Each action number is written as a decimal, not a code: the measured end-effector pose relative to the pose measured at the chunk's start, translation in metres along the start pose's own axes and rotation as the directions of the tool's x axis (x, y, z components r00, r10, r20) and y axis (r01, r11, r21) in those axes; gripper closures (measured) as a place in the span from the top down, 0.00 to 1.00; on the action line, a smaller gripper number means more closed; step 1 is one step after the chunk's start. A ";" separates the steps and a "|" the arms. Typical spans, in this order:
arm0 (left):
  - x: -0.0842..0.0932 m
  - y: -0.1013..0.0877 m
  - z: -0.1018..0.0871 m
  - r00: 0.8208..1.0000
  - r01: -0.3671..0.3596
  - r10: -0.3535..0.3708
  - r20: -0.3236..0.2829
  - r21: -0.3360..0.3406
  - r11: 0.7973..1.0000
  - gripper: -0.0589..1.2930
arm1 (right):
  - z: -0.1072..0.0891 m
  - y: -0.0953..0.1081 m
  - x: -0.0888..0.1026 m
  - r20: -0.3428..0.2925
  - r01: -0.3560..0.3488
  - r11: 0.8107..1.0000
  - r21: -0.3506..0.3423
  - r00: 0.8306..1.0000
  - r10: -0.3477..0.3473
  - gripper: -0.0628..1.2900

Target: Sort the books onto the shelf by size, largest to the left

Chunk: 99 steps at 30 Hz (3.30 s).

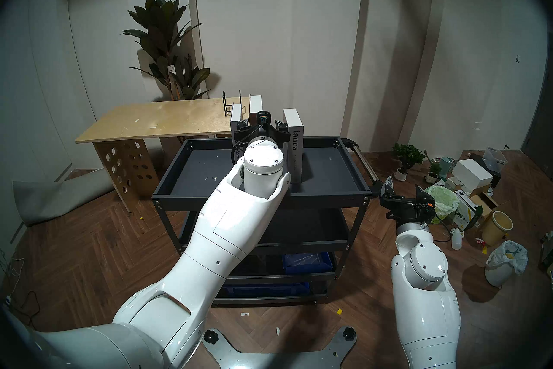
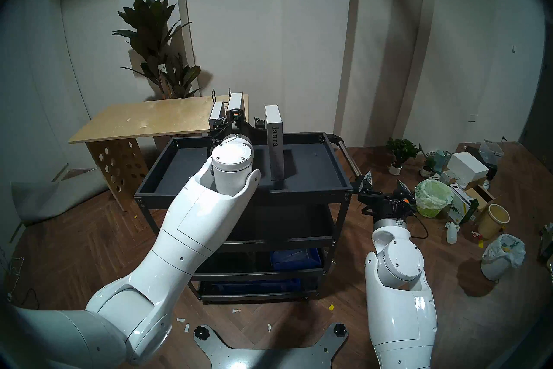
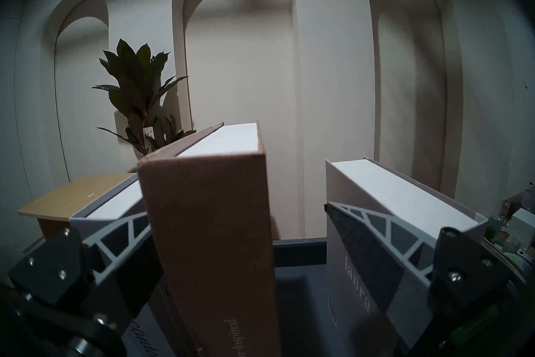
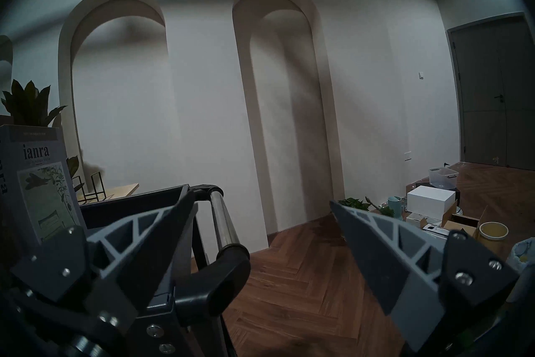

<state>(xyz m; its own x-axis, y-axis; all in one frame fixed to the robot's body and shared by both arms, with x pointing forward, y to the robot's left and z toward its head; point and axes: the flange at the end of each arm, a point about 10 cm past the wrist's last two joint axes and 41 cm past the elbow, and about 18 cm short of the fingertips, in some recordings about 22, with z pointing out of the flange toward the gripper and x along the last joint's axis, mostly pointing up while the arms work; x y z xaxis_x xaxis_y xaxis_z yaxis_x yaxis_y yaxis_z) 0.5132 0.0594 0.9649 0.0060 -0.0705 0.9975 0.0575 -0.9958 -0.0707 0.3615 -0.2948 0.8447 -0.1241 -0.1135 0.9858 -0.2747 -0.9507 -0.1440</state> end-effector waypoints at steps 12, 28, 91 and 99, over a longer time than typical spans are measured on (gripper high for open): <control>0.005 0.004 0.000 1.000 0.014 -0.014 -0.011 -0.014 1.000 0.45 | 0.005 0.001 0.000 -0.003 0.009 1.000 0.002 1.000 -0.009 0.95; 0.049 0.001 -0.023 0.990 0.045 -0.047 -0.133 -0.014 0.999 0.39 | 0.003 -0.002 0.000 -0.003 0.005 1.000 0.016 1.000 -0.005 0.95; 0.135 -0.171 -0.026 0.988 -0.087 0.090 -0.128 0.032 0.996 0.39 | 0.000 -0.065 0.025 -0.040 -0.008 0.982 0.188 0.999 0.016 0.95; 0.095 -0.192 0.009 0.997 -0.060 0.062 -0.044 0.028 0.998 0.39 | -0.002 -0.072 0.028 -0.033 0.013 0.986 0.165 0.999 -0.008 0.95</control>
<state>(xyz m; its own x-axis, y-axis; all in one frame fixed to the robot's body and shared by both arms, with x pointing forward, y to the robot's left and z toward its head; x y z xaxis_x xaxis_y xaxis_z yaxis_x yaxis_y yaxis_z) 0.5122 0.2441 1.0734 -0.0344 -0.1342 0.9904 0.0850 -0.9878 -0.1309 0.3761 -0.2294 0.8825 -0.1533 -0.0965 0.9834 -0.1154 -0.9867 -0.1148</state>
